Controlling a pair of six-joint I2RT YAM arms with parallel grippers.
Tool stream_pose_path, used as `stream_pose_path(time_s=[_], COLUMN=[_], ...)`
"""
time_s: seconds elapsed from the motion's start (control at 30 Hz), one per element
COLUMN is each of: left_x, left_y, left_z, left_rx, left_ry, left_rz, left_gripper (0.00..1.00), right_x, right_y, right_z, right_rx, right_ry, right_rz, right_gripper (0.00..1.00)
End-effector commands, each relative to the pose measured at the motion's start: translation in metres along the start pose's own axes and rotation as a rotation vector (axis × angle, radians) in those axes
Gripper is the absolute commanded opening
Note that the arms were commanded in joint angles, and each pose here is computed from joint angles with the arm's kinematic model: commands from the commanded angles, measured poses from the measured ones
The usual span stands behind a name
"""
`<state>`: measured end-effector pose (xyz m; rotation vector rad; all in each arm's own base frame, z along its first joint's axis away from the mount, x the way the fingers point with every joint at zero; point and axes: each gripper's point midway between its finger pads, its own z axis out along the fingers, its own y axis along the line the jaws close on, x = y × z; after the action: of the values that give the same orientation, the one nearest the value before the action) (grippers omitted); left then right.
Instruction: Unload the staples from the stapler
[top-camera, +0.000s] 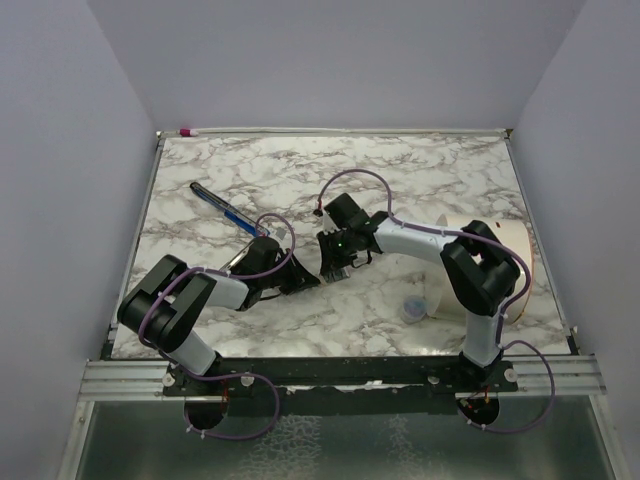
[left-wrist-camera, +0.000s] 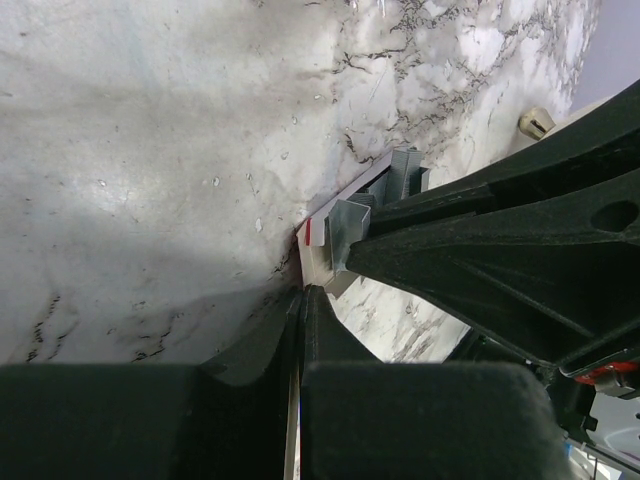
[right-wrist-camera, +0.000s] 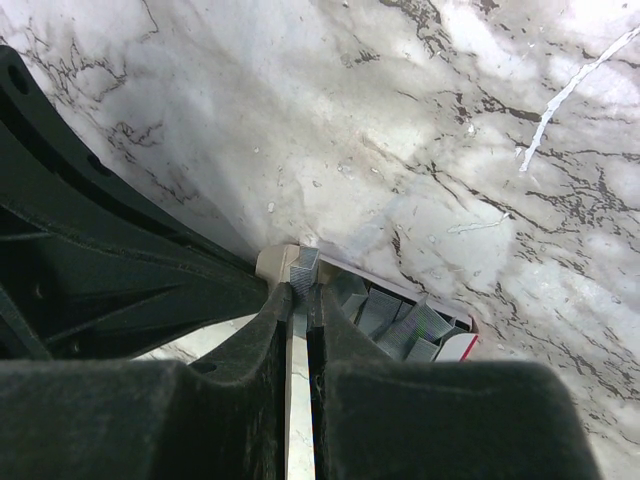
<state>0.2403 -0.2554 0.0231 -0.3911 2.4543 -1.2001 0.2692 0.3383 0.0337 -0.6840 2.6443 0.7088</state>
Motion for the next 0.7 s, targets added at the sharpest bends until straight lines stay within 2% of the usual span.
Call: stream_pose_path(time_s=[0.0,0.2,0.67], left_x=[-0.003,-0.003,-0.003], left_y=[-0.015,-0.016,-0.016], left_z=[-0.001,-0.002,-0.001], left_rx=[0.044,0.043,0.043], left_ry=[-0.002,-0.001,0.001], left_rz=[0.030,0.033,0.034], left_gripper=[0.00,0.00,0.00], right_x=[-0.019,-0.035,-0.025], right_y=[0.016,0.029,-0.008], right_z=[-0.013,-0.028,-0.034], right_rx=[-0.040,-0.074,0.136], right_ry=[-0.047,-0.097,-0.054], right_rz=[-0.025,-0.011,-0.012], right_gripper=[0.04,0.04,0.04])
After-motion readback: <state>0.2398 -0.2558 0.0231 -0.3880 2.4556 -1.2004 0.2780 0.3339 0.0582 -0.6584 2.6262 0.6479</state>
